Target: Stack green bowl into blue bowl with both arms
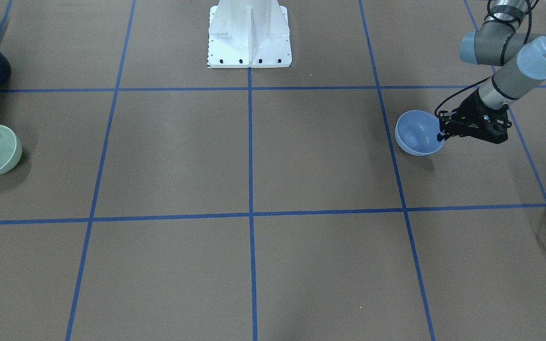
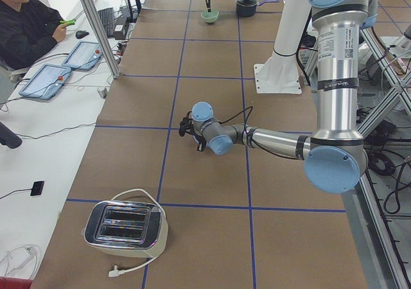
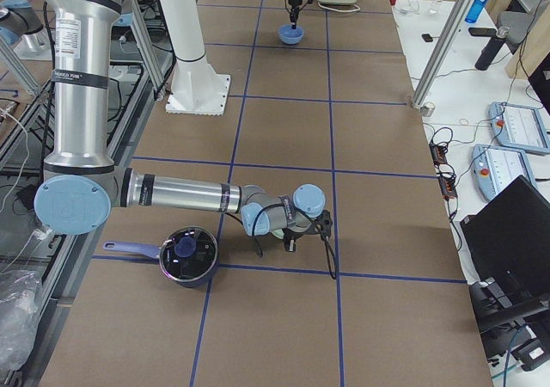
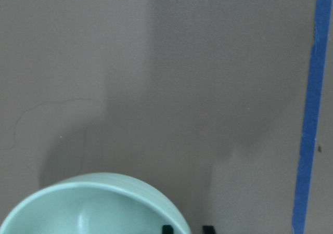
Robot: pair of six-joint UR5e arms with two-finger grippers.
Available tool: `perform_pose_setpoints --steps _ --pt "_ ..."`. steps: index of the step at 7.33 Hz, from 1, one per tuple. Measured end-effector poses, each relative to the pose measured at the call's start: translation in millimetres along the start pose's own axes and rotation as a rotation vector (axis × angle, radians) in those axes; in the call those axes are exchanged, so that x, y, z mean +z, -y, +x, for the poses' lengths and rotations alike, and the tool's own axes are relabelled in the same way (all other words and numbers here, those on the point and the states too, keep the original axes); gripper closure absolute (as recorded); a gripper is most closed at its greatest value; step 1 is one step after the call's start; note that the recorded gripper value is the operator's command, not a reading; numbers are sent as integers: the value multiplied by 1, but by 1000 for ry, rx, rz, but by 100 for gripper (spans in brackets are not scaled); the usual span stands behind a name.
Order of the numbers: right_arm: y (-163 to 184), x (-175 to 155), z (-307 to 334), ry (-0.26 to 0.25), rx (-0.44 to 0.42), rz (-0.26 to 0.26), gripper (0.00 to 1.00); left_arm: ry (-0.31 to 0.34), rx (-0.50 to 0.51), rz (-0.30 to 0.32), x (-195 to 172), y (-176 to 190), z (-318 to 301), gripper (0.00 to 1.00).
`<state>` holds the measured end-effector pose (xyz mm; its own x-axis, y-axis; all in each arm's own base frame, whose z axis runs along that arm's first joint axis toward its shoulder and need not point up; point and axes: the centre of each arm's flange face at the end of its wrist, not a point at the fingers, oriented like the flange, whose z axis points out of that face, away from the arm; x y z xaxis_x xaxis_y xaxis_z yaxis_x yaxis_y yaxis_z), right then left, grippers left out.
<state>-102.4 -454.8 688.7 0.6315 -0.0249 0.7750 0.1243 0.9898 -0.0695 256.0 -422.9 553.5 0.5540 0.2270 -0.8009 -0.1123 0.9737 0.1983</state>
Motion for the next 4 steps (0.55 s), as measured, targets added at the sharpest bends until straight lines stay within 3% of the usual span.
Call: perform_pose_setpoints --steps 2,4 --pt "3 -2 -6 15 -2 -1 100 -17 10 0 -3 2 7 100" --pt "8 -6 -16 53 -7 -8 100 -114 22 -22 -20 14 45 100"
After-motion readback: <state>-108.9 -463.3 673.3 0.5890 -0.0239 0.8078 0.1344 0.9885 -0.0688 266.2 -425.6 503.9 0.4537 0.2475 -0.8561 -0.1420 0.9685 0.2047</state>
